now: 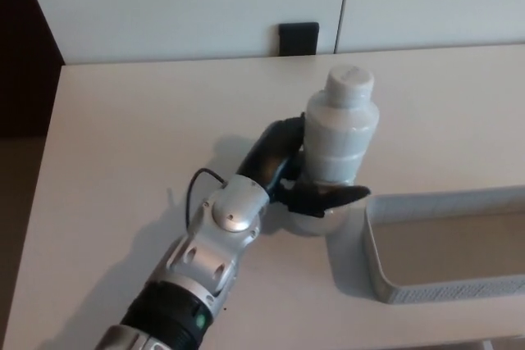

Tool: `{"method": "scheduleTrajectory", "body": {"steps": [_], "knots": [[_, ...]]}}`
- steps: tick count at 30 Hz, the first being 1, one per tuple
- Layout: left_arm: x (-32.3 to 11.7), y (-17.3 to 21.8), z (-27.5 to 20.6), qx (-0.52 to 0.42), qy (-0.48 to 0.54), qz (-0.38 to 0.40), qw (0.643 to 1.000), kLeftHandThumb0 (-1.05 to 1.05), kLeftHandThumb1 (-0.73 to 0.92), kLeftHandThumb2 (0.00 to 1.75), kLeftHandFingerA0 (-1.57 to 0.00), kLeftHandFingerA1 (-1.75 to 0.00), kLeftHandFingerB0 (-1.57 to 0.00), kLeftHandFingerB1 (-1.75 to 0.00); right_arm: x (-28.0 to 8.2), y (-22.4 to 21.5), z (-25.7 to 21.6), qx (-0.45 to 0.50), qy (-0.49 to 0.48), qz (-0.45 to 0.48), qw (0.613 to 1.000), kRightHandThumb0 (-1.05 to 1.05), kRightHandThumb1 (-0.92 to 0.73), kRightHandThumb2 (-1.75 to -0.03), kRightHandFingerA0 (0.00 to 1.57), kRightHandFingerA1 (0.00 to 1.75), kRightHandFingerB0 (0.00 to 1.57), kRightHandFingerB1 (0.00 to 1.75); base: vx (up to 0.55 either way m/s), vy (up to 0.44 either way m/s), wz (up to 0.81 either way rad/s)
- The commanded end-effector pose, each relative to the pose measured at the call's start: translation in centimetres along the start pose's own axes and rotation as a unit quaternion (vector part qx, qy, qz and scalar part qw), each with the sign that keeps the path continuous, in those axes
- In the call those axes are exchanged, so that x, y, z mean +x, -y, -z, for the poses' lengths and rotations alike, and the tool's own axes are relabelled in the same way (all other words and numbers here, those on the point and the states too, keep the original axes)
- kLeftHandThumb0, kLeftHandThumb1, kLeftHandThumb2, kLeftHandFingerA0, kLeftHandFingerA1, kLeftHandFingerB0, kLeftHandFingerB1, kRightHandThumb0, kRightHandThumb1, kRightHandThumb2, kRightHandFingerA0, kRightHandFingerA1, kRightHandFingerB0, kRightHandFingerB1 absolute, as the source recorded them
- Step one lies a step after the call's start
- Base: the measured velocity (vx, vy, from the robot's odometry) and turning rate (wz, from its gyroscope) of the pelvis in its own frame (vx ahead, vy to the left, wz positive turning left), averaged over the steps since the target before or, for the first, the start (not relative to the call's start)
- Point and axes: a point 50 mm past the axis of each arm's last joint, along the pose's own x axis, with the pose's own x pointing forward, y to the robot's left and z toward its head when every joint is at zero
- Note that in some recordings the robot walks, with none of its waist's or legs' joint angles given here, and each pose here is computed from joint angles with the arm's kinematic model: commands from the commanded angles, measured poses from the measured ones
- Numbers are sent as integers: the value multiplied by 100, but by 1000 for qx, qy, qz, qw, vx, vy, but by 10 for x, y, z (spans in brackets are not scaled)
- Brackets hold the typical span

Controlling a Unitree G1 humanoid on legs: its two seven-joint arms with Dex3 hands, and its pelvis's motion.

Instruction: The robot walk up to a desk on which a bottle is kept on the left hand side and a container is kept on the right hand side. The robot uses its left hand to pick up the bottle and places it in the container.

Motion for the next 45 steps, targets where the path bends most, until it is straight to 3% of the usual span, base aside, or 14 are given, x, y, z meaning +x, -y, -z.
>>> {"method": "scheduleTrajectory", "body": {"steps": [1,2,3,4,8,11,18,24,34,45], "knots": [[-9,-30,-15,21,64,-50,997,-49,71,64,-157,-86,-85,-50,0,9,-3,-19,-12,8,1000,-14,-61,-57,53,61,45,51,0,0,0],[-10,-35,-21,20,82,-57,995,-48,72,61,-156,-88,-82,-50,1,9,-3,-18,-12,9,1000,-12,-61,-57,53,62,45,51,0,0,0],[-12,-42,-34,21,100,-66,993,-59,59,89,-146,-104,-76,-61,2,9,-3,-14,-10,9,1000,-10,-62,-57,54,64,45,51,0,0,0],[-13,-47,-48,22,120,-72,990,-52,72,65,-154,-87,-83,-48,3,9,-3,-10,-9,10,1000,-9,-61,-57,55,64,45,52,0,0,0],[-17,-49,-76,27,171,-71,982,-53,75,62,-147,-92,-81,-46,5,8,-3,0,-1,7,1000,-9,-62,-57,56,66,47,53,0,0,0],[-20,-31,-107,8,226,-37,973,-57,74,62,-143,-95,-82,-48,7,8,-5,-14,1,6,1000,-14,-61,-57,56,65,46,52,0,0,0],[-18,15,-130,-7,230,25,973,-52,73,62,-140,-96,-84,-47,8,7,-8,-37,2,5,999,-18,-61,-58,55,63,47,52,0,0,0],[-12,42,-136,23,219,74,973,-54,73,62,-139,-98,-84,-48,14,8,-9,-35,1,8,999,-15,-61,-57,55,64,47,52,0,0,0],[0,93,-120,54,163,164,971,-37,68,62,-143,-91,-79,-46,17,2,-13,-24,11,1,1000,-21,-61,-57,53,65,45,52,0,0,0],[12,97,-85,89,103,164,977,-48,71,61,-143,-97,-84,-45,16,0,-22,-1,18,-12,1000,-12,-65,-59,48,68,41,53,0,0,0]]}}
